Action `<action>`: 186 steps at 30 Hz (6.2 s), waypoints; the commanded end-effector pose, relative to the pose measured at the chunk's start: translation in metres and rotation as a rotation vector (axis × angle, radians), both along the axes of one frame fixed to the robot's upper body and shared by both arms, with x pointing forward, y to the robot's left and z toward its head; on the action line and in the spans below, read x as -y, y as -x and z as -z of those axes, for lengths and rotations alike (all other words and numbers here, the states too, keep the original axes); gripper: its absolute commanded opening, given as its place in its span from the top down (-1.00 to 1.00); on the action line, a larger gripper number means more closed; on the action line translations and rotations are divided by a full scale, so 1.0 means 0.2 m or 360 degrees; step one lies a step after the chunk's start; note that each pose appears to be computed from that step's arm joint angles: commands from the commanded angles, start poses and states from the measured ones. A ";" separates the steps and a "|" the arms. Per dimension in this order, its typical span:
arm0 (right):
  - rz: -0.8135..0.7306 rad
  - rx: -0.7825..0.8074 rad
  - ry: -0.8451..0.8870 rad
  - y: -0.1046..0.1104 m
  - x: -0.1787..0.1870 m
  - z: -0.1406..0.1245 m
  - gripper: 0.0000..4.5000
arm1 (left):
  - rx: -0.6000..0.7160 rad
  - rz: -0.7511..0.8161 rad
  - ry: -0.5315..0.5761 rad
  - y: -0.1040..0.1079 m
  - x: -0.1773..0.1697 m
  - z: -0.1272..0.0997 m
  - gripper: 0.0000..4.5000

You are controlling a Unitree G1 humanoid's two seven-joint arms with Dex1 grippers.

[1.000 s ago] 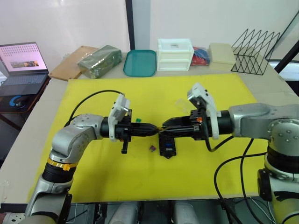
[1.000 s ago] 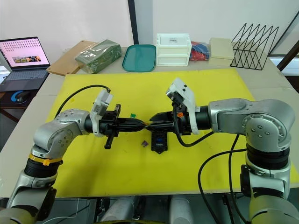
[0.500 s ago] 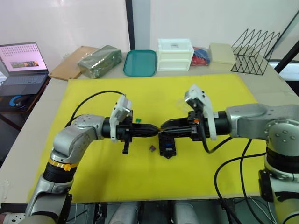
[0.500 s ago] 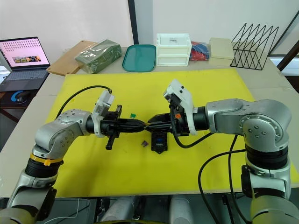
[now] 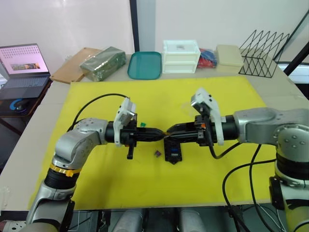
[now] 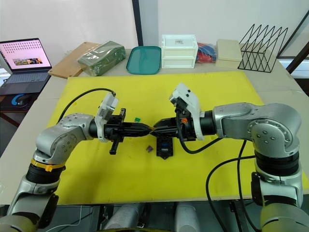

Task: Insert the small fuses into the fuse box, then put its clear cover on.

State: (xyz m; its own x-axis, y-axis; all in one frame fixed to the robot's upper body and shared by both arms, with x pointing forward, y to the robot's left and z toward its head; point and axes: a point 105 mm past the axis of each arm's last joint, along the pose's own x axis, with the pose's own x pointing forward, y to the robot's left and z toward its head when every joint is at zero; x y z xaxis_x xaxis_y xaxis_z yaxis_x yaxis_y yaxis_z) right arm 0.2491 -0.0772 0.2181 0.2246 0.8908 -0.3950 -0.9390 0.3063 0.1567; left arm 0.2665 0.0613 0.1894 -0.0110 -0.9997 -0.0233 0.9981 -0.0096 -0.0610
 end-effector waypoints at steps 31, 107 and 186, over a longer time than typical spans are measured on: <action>-0.0027 0.0276 0.0329 -0.03 0.09 0.11 1.00 | 0.0224 -0.0133 -0.0572 -0.06 -0.05 0.34 -0.98; -0.0247 0.0522 0.0512 -0.18 0.18 0.26 0.43 | 0.0379 -0.0158 -0.0510 -0.09 0.02 0.35 -1.00; 0.0765 0.0354 0.0372 0.10 0.68 0.33 -0.99 | -0.0001 -0.1252 -0.0560 0.03 -0.73 0.27 -1.00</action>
State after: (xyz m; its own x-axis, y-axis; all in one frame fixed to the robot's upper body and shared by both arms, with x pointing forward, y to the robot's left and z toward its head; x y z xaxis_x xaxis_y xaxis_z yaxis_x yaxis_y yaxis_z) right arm 0.2295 -0.2130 0.1395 0.6637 0.5665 -0.4884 -0.6835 0.7245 -0.0884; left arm 0.2592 0.2054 0.1240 0.6690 -0.6500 -0.3604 0.7030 0.7108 0.0231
